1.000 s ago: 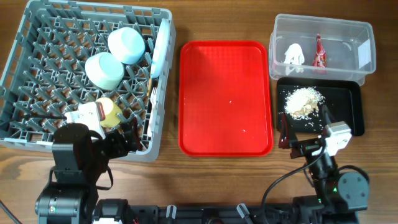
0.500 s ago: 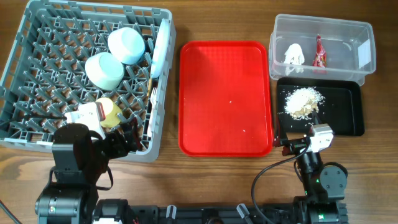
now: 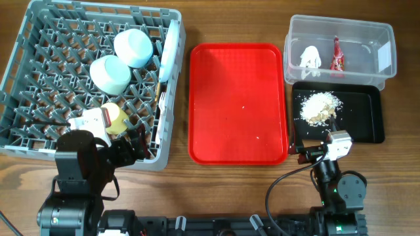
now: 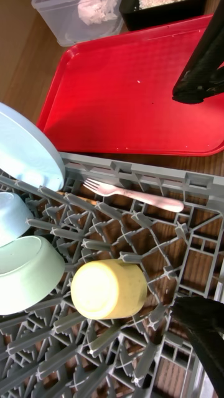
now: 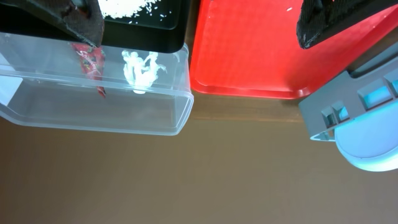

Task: Sort waste into correct bins and load items into the dishwasher rack

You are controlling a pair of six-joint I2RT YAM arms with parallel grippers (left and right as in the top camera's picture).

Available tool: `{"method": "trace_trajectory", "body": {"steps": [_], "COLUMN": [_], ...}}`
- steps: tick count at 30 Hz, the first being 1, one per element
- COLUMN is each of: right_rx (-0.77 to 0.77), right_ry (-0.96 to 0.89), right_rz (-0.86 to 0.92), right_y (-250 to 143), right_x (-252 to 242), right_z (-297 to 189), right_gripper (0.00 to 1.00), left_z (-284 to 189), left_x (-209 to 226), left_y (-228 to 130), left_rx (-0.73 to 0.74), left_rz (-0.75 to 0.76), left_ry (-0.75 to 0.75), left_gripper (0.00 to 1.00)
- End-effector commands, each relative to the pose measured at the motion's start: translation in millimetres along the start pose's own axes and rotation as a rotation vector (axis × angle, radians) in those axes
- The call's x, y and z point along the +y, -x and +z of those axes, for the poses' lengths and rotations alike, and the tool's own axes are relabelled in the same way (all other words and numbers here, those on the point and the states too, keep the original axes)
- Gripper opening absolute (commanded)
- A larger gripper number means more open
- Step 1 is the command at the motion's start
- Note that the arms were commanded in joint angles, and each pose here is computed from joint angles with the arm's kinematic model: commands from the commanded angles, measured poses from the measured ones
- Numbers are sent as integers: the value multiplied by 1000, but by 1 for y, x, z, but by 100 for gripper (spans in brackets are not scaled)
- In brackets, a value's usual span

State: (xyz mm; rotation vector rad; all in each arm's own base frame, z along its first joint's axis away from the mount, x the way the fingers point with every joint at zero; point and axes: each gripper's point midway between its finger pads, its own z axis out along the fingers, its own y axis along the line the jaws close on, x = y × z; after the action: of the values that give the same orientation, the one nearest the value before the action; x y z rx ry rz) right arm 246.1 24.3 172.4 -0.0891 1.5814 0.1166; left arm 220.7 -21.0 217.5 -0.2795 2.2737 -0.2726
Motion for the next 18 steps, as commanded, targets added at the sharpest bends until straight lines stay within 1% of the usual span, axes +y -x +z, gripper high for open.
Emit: {"method": "trace_trajectory", "body": {"steps": [1, 3, 6, 9, 14, 16, 17, 18], "right_rx": [-16, -16, -16, -16, -16, -16, -16, -16], "right_ry": [-22, -22, -22, -22, -22, -22, -22, -22], "right_rz": [0, 0, 0, 0, 0, 0, 0, 0], "right_y": [3, 3, 3, 3, 3, 3, 3, 3], "right_x": [-4, -4, -4, -4, -4, -4, -4, -4], "right_z": [-1, -1, -1, -1, -1, -1, -1, -1], "right_gripper": [100, 100, 100, 100, 100, 100, 100, 100], "left_z": [-4, -7, 6, 25, 38, 44, 45, 42], "left_x": [3, 10, 15, 18, 16, 18, 18, 13], "left_y": [0, 1, -14, -20, -9, -9, -9, -8], "left_rx": [-20, -76, -183, -354, -638, -699, -697, -711], "left_rz": [14, 15, 21, 31, 42, 43, 62, 132], "left_ry": [13, 37, 0, -61, -151, -166, -160, -167], "left_gripper": [100, 100, 100, 100, 100, 100, 100, 100]}}
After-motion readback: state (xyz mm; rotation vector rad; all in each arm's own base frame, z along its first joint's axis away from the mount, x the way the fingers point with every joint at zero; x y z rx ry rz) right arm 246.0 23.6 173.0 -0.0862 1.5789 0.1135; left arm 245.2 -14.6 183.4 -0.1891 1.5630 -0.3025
